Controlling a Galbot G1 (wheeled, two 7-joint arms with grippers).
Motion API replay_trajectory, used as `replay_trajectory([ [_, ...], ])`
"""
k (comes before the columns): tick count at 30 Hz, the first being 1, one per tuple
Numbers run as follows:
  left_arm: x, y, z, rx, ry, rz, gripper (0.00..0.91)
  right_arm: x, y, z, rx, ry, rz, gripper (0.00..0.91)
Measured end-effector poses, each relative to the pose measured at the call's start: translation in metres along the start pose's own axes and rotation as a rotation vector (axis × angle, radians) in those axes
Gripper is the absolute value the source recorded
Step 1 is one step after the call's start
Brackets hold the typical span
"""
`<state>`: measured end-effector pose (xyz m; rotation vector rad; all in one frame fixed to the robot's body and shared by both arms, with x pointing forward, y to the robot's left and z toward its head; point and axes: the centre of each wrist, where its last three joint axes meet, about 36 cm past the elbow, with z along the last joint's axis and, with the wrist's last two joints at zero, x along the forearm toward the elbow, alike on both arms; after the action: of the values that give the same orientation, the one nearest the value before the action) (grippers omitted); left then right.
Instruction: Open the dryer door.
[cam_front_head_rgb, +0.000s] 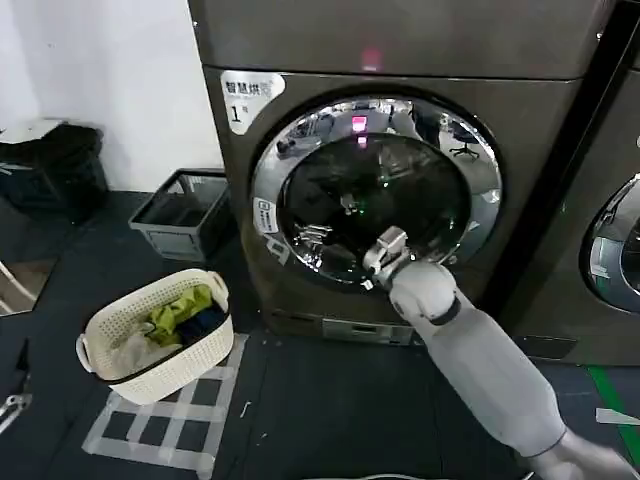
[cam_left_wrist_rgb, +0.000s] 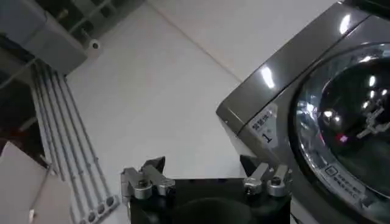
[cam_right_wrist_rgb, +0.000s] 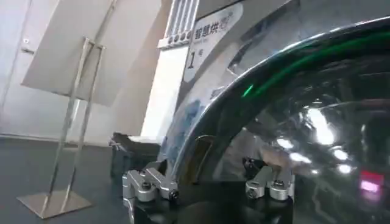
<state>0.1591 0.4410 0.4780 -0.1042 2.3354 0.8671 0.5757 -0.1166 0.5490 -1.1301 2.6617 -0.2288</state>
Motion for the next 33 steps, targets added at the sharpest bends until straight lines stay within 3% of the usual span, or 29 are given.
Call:
replay_trajectory([
  [33,0.001,-0.001,0.003,0.003,0.002,-0.002,0.907,-0.038,0.027,0.008,-0.023,0.017,-0.138,0.907],
])
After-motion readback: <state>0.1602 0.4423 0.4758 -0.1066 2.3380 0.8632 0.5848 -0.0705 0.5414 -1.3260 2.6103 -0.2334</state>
